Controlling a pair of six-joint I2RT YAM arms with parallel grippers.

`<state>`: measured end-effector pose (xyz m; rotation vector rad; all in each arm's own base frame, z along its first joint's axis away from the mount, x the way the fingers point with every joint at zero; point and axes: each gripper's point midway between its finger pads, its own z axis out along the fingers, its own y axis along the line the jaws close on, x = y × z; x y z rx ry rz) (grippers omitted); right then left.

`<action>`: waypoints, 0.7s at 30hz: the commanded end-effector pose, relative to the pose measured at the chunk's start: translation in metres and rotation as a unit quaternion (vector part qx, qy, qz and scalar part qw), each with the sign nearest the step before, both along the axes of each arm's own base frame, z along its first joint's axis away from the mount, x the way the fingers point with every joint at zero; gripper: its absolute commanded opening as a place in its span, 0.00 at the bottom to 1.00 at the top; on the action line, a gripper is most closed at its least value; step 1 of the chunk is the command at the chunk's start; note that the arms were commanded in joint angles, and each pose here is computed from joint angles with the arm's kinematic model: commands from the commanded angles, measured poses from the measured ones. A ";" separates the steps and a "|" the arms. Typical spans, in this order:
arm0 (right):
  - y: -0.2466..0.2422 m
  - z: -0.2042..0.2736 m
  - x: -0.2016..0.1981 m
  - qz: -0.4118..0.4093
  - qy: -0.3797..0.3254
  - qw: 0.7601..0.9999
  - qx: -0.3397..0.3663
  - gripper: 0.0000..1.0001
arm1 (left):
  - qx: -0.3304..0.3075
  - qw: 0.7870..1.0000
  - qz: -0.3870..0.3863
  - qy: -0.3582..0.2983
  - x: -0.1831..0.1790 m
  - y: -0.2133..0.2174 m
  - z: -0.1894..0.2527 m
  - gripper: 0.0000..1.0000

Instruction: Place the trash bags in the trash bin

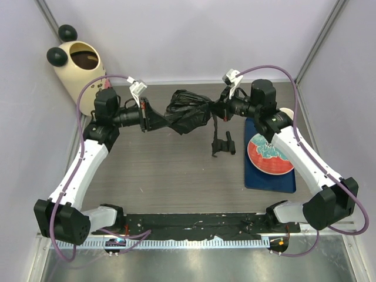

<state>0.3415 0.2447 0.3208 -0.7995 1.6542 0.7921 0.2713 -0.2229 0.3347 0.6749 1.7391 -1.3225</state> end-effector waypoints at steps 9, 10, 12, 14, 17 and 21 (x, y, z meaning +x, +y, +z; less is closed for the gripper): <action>-0.061 -0.005 0.034 -0.096 -0.012 0.995 -0.014 0.12 | 0.066 0.997 -0.003 -0.037 -0.016 0.029 -0.014 0.00; -0.062 -0.007 0.034 -0.095 -0.010 0.995 -0.015 0.11 | 0.071 0.997 -0.003 -0.033 -0.018 0.030 -0.015 0.00; -0.066 -0.013 0.035 -0.098 -0.002 0.995 -0.020 0.11 | 0.081 0.996 -0.001 -0.042 -0.017 0.032 -0.016 0.00; -0.070 -0.018 0.037 -0.100 -0.003 0.995 -0.028 0.10 | 0.086 0.996 0.003 -0.033 -0.017 0.035 -0.020 0.00; -0.082 -0.023 0.043 -0.114 -0.004 0.993 -0.039 0.10 | 0.093 0.995 0.016 -0.033 -0.013 0.043 -0.023 0.00; -0.095 -0.033 0.050 -0.121 0.016 0.991 -0.049 0.28 | 0.095 0.995 0.028 -0.018 -0.011 0.052 -0.027 0.00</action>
